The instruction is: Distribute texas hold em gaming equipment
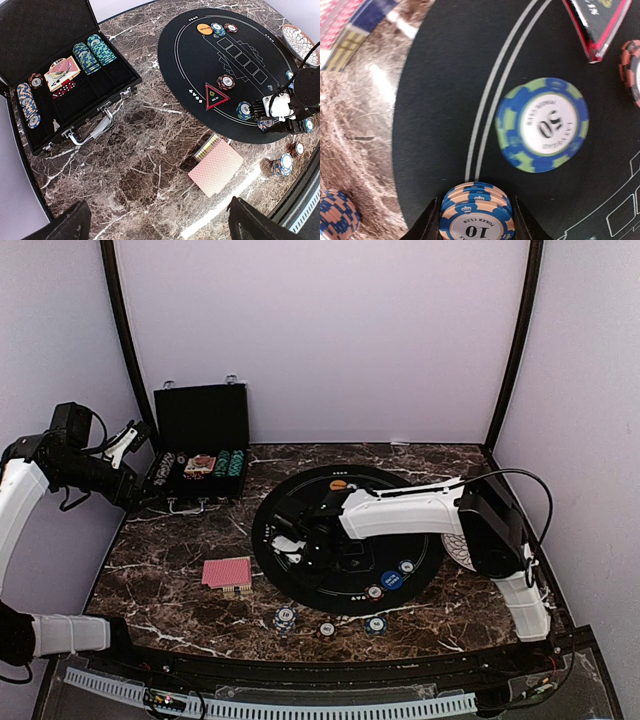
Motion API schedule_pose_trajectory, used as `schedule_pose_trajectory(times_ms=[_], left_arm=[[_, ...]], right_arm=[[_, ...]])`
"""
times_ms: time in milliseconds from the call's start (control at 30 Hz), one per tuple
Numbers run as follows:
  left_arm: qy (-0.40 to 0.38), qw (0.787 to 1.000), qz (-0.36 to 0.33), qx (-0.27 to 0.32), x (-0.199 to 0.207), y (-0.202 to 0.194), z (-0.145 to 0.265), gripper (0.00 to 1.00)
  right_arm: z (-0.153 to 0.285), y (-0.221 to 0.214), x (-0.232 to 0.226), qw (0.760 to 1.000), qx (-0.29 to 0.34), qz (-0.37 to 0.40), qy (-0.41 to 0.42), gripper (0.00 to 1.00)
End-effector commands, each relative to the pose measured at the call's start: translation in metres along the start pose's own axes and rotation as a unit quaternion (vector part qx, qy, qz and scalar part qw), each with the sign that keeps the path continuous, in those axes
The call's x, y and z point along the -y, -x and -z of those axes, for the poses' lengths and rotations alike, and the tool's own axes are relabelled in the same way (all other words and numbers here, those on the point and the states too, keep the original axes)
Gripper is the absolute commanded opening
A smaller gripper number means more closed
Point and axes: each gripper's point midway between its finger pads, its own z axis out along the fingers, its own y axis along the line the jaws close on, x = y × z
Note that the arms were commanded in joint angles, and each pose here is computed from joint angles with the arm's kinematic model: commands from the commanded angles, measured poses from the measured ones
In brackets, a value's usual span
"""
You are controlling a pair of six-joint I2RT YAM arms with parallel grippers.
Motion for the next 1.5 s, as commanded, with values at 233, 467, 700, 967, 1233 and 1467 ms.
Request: schedule_pose_trajectory(times_ms=[233,467,700,967,1233,1467], left_arm=[[-0.008,1.000,-0.004,0.004,0.004,0.000,-0.001,0.99],[-0.009,1.000,-0.004,0.004,0.005,-0.001,-0.001,0.99],[-0.008,1.000,-0.006,0.007,0.006,0.000,0.003,0.99],[-0.006,1.000,-0.008,0.010,0.006,0.003,0.005,0.99],[-0.011,1.000,-0.010,0.013,0.009,0.004,0.007,0.99],[-0.017,1.000,-0.013,0.012,0.011,0.003,0.007,0.99]], right_arm=[[0.003,-0.003,-0.024,1.000,-0.004,0.005,0.024,0.40],[0.033,0.007,-0.013,1.000,0.020,0.002,-0.004,0.63],[0.079,0.013,-0.007,0.999,0.050,-0.002,-0.021,0.63],[0.108,-0.003,-0.038,0.998,0.041,0.037,-0.011,0.70],[0.101,-0.012,-0.096,0.992,0.040,0.109,0.059,0.85],[0.080,-0.006,-0.105,0.989,0.037,0.128,0.068,0.88]])
